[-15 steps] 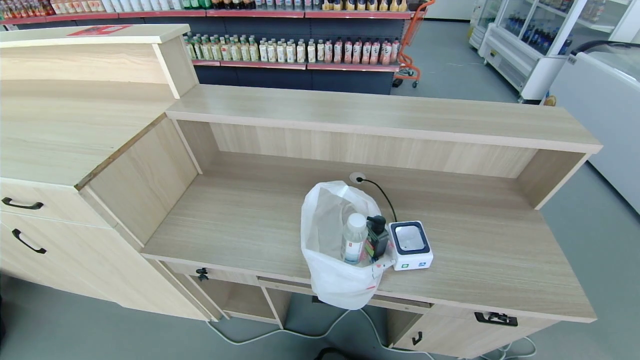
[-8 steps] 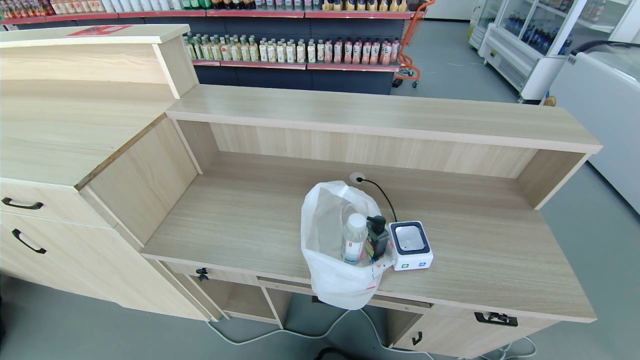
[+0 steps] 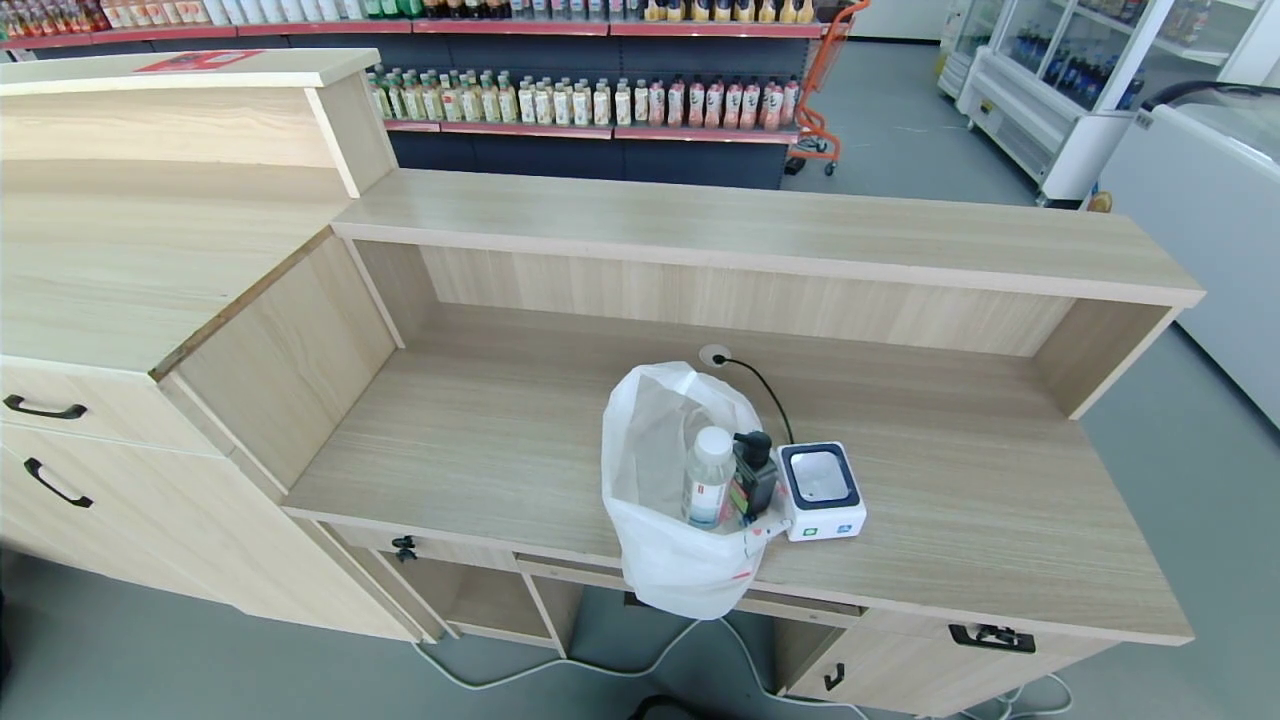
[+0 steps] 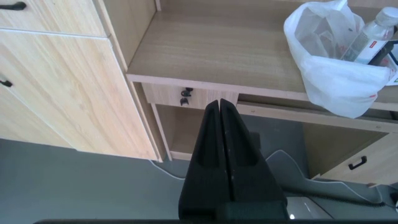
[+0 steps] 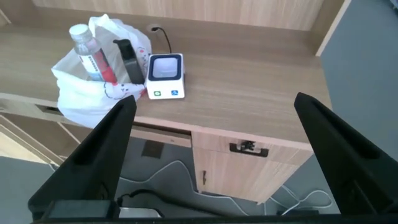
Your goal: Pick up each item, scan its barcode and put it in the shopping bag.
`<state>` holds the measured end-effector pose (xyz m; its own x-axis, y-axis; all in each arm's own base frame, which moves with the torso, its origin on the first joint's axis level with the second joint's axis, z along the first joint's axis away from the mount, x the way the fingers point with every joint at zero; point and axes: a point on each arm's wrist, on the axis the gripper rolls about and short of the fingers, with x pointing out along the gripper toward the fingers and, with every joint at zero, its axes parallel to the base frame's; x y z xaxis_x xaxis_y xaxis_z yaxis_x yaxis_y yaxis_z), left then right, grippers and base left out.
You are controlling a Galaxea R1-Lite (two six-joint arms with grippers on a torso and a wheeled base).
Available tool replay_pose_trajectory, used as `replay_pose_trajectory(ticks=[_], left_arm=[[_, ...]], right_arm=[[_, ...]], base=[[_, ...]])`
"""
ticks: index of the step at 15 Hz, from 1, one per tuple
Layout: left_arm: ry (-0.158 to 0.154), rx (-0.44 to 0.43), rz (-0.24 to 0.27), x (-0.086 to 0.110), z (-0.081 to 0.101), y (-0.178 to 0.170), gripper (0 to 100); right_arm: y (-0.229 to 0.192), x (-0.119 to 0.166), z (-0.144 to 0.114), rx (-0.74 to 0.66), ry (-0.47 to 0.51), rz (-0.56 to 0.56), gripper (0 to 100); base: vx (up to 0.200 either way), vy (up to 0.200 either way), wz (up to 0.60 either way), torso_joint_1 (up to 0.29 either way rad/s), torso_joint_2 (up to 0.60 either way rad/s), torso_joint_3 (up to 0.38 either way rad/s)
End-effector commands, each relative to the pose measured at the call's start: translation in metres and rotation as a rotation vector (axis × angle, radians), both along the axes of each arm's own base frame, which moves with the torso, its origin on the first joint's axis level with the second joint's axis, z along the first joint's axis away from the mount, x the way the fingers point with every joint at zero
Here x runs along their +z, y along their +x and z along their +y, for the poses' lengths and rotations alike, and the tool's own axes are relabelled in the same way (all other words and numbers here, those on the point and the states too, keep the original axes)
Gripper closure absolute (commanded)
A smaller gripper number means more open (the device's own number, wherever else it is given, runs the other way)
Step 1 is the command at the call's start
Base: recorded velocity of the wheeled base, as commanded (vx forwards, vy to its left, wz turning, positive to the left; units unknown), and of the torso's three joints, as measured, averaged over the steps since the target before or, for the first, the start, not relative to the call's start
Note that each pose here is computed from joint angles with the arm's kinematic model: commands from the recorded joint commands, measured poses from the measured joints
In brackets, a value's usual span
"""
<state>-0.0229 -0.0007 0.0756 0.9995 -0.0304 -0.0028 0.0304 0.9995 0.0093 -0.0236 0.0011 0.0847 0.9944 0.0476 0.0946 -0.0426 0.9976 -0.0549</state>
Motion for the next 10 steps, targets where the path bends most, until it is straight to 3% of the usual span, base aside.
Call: replay_pose_trajectory(ticks=[1, 10], left_arm=[[0.000, 0.000, 0.002, -0.0001, 0.0000, 0.0001, 100], [0.000, 0.000, -0.001, 0.0000, 0.0000, 0.0000, 100]], right_arm=[[0.0003, 0.0002, 0.0000, -0.002, -0.001, 0.003, 0], [0.0003, 0.0000, 0.0000, -0.002, -0.001, 0.004, 0]], base=[[0.000, 0.000, 0.00, 0.000, 0.00, 0.000], [0.000, 0.000, 0.00, 0.000, 0.00, 0.000]])
